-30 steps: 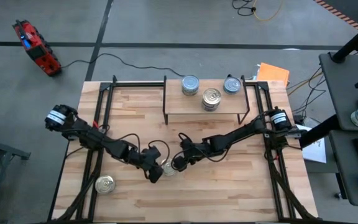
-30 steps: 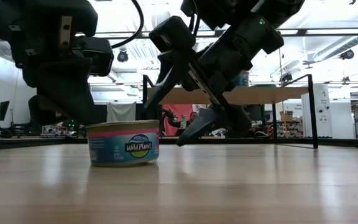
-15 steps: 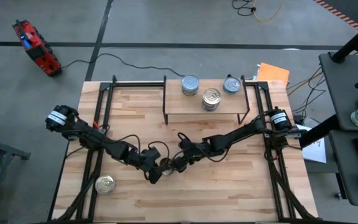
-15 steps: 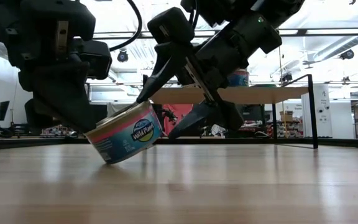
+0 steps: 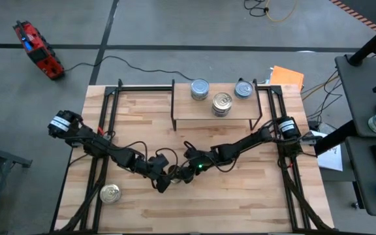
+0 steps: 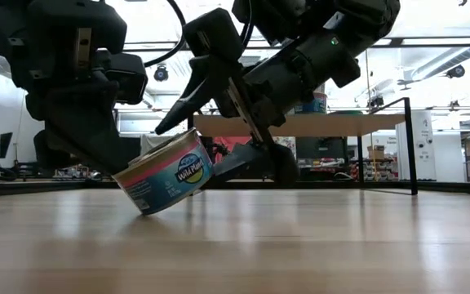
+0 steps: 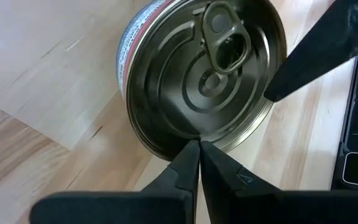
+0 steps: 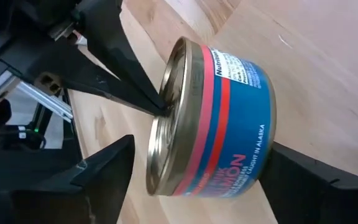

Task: Stack canned seafood by type on shelf
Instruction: Stack the blue-pink tuna can on top of the other blue-pink tuna cans

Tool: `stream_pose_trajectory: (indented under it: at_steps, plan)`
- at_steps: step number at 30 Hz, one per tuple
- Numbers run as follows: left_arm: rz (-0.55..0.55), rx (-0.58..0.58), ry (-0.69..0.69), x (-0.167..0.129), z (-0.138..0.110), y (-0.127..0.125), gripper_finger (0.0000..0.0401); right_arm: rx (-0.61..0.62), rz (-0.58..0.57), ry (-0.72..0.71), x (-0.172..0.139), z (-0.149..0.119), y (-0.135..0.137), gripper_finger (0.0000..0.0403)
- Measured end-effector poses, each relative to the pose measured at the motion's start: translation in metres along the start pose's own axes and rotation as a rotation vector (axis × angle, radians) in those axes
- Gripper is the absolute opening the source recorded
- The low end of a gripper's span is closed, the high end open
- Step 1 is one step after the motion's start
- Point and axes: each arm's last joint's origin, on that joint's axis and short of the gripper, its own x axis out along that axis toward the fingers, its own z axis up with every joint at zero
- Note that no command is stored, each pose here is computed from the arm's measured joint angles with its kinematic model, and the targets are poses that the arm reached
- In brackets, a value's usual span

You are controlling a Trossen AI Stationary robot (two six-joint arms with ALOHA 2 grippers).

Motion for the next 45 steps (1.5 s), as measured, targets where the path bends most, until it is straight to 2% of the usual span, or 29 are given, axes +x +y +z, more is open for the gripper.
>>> stream_pose_trajectory:
  at_steps: [4,11,18,24,29,35,38,45]
  plan:
    - [0.000,0.004,0.000,0.000,0.000,0.000,0.0001,-0.013,-0.009,-0.004,0.000,0.000,-0.001,0.0279]
    - [-0.001,0.012,0.002,0.000,0.000,0.000,0.0001,-0.011,-0.011,-0.005,0.000,0.000,-0.001,0.0189]
    - [-0.014,0.011,-0.004,-0.003,0.001,-0.002,0.0001,-0.009,-0.028,0.012,-0.004,0.000,0.001,0.0187]
    - [-0.061,0.022,-0.025,-0.016,0.006,-0.008,0.0001,-0.008,-0.151,0.069,-0.030,0.001,0.005,0.0187]
    - [-0.110,0.054,-0.060,-0.031,0.011,-0.014,0.0001,-0.003,-0.196,0.089,-0.057,0.005,0.015,0.0187]
    - [-0.143,0.086,-0.126,-0.047,0.018,-0.018,0.0001,0.006,-0.108,0.032,-0.108,0.020,0.043,0.0187]
    - [-0.142,0.091,-0.153,-0.053,0.020,-0.019,0.0001,0.084,-0.065,-0.031,-0.141,0.036,0.051,0.0187]
    - [-0.132,0.125,-0.207,-0.058,0.023,-0.019,0.0001,0.182,0.057,-0.247,-0.218,0.082,0.053,0.0187]
